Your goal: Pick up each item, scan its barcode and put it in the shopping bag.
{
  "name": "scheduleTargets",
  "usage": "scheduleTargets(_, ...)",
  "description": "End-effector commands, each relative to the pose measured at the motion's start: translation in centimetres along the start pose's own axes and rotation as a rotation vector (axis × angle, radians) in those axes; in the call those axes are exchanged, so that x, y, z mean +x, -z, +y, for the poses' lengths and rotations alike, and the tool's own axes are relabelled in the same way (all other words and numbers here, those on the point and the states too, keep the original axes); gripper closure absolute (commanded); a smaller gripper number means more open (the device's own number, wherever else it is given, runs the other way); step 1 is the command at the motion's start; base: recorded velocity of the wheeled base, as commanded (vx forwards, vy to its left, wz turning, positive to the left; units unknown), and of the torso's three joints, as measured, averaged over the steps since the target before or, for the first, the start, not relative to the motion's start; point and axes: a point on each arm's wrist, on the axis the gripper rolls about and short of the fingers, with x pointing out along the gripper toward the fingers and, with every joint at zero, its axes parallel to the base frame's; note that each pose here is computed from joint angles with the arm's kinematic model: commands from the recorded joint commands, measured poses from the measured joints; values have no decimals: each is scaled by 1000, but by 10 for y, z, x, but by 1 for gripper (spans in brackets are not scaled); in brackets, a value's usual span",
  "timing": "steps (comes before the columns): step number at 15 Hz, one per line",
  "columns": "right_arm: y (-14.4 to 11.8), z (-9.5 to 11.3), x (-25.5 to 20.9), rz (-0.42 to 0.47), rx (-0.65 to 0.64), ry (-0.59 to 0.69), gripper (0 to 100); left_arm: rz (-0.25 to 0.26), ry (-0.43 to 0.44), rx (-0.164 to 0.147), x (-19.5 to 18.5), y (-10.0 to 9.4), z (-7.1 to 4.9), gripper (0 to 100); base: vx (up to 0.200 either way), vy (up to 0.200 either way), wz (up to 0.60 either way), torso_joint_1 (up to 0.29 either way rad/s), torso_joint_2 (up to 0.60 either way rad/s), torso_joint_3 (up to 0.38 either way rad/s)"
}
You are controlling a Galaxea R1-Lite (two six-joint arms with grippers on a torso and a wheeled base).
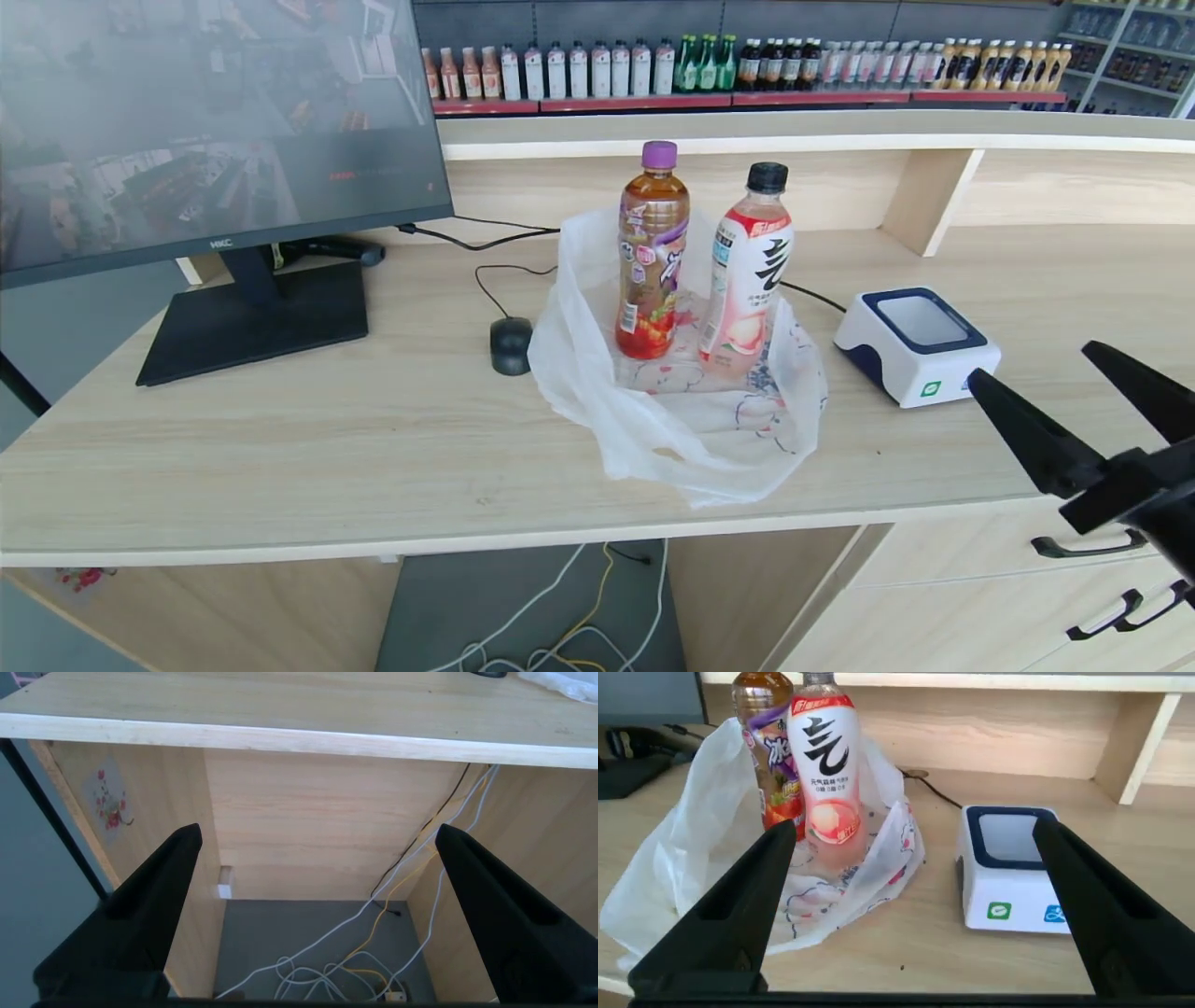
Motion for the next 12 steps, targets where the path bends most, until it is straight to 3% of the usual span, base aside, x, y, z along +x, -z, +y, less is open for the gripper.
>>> scheduleTargets(1,-12,-14,-61,-3,106,77,0,-1,-1,-1,0,0,0,0,0,0,0,0,0,0)
scheduleTargets(4,3,-13,-101,160,159,29,0,-1,-1,-1,0,0,0,0,0,0,0,0,0,0)
scheduleTargets(7,25,-15,-140,297,91,-23,0,-1,-1,-1,0,0,0,0,0,0,0,0,0,0)
scheduleTargets(10,51,-19,-181,329,23,-84,0,-1,-1,-1,0,0,0,0,0,0,0,0,0,0)
scheduleTargets(12,53,-19,-184,308,24,-100,0,-1,-1,-1,0,0,0,0,0,0,0,0,0,0)
